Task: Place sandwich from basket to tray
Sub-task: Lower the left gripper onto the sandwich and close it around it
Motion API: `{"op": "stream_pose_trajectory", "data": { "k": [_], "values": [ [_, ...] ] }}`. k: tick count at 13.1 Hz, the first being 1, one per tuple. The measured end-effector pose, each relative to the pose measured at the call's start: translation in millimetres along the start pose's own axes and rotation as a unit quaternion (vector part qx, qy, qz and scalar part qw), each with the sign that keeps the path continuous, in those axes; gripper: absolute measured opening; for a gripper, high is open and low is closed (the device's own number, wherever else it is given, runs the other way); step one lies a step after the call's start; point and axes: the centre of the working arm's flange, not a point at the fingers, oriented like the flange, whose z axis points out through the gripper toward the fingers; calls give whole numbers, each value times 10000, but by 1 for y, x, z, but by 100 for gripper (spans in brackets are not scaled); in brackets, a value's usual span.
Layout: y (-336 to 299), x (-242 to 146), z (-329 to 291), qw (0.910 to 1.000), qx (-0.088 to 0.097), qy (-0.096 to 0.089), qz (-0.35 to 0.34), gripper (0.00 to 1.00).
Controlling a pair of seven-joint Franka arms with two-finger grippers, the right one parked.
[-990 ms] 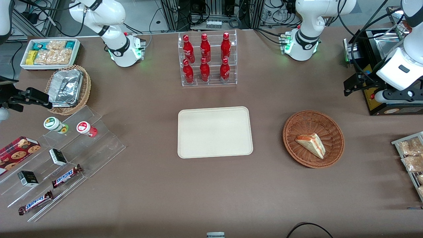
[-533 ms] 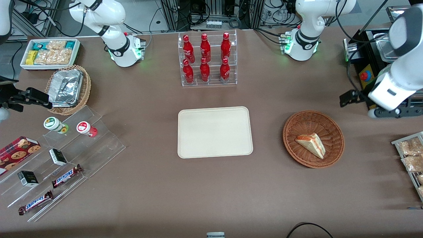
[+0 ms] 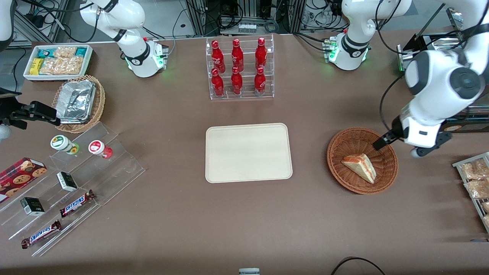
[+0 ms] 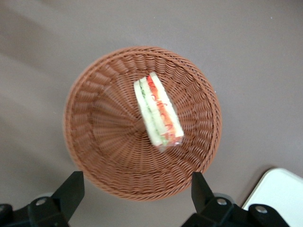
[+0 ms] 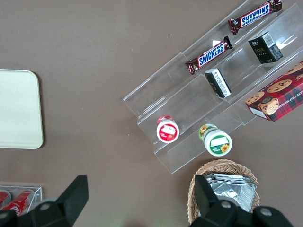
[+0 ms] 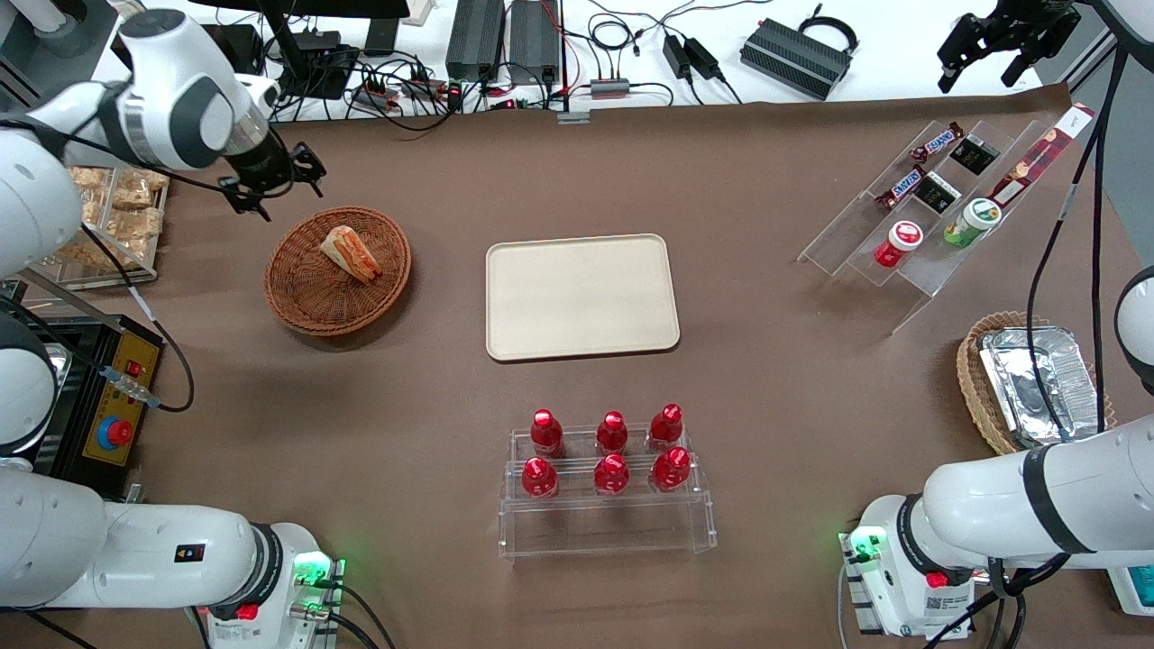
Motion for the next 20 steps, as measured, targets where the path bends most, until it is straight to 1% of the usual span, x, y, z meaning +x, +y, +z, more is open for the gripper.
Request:
{"op": "stream_pose_trajectory", "data": {
  "k": [3,6,9,13,17,18,19,20],
  "values": [
    [8,-6,44,9997,-94,70,-212,100],
    [7,-6,74,9996,-77,27,-267,100],
    [8,-5,92,9995,-67,-2,-298,100],
    [10,-2,115,9994,-154,73,-313,100],
    [10,-1,132,9993,-179,87,-324,100],
    [10,0,133,9992,-190,98,-334,93],
    [10,1,134,9992,-196,106,-339,78],
    [10,1,135,9991,-202,113,-343,68]
  ]
}}
